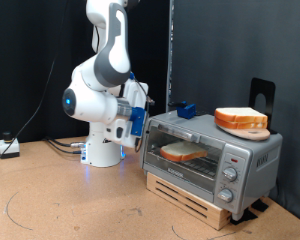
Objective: Make a piece of toast with the oven
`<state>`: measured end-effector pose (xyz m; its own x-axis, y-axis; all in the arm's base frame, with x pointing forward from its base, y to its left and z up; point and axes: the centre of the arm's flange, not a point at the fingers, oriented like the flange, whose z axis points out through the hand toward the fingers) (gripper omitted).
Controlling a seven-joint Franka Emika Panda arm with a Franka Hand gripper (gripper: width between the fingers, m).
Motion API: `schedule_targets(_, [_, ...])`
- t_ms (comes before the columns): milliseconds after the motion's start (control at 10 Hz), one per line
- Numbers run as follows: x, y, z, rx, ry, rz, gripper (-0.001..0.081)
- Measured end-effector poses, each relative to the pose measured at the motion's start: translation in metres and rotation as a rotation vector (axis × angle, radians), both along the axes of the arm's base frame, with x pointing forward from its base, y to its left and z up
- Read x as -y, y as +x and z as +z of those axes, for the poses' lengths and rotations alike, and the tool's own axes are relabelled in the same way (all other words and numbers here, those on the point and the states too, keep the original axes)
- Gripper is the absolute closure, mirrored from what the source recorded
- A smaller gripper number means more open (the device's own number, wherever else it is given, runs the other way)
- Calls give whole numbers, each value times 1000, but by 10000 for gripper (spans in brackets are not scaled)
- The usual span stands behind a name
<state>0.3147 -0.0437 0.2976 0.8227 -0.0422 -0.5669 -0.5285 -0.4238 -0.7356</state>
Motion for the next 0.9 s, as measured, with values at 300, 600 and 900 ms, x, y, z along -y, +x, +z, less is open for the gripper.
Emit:
schedule_targets(300, [42, 1, -7, -7, -79, -82, 5])
schedule_targets(600, [53, 3, -12, -24, -71, -74, 5])
schedule_targets(900, [62, 32, -10, 16, -3, -163, 5])
